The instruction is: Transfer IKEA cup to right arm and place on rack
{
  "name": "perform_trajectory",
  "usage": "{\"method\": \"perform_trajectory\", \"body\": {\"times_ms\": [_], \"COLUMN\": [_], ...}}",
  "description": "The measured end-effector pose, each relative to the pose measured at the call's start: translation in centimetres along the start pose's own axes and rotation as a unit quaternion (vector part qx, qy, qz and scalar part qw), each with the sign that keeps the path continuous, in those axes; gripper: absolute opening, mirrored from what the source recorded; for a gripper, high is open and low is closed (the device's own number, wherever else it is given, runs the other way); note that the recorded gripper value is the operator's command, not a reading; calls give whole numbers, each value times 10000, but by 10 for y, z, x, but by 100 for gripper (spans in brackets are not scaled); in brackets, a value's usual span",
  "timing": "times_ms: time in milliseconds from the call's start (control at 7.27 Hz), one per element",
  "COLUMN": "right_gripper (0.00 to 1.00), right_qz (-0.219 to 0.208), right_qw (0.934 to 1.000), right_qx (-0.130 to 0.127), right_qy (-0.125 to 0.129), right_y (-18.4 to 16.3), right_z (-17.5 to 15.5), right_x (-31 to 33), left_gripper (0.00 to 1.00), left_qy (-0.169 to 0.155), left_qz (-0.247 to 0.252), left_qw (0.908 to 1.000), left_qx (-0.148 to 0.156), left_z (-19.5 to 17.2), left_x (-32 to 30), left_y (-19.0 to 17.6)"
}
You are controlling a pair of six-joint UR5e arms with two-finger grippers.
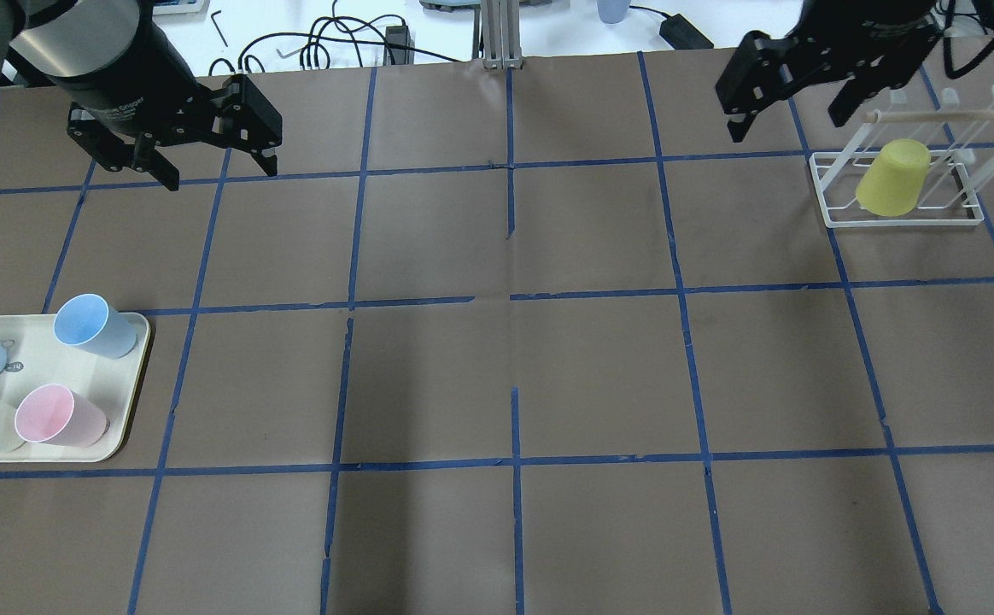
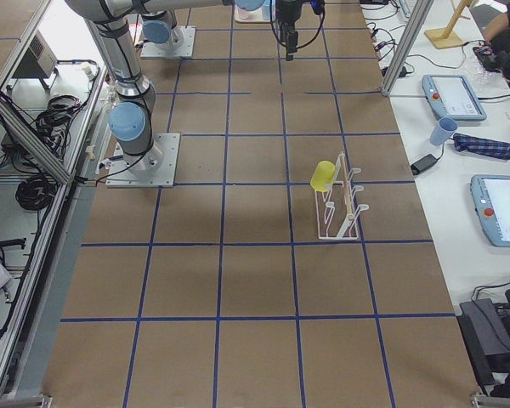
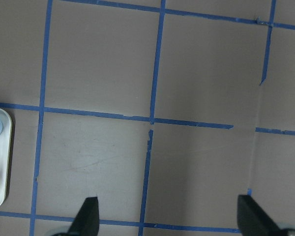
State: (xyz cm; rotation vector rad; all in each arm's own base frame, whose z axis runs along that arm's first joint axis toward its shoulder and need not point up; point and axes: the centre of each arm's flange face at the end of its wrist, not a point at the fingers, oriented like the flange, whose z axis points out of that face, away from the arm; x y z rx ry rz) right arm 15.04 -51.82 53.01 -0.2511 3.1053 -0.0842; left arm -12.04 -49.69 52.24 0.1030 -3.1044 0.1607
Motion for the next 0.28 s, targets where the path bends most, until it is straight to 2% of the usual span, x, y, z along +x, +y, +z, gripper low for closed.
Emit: {"method": "perform_trajectory", "body": {"times_ms": [275], "right_gripper": [100], "right_qz": [-9], "right_qw": [10000], "right_qx": [-11], "right_qy": [-24], "right_y": [-2], "right_z": [1], "right_x": [-6], "left_gripper": [100], "left_qy": [-9], "left_qz": [113], "left_qw": [9999], "left_qx": [-25], "left_z": [0], "left_x": [-1], "left_y": [0]}}
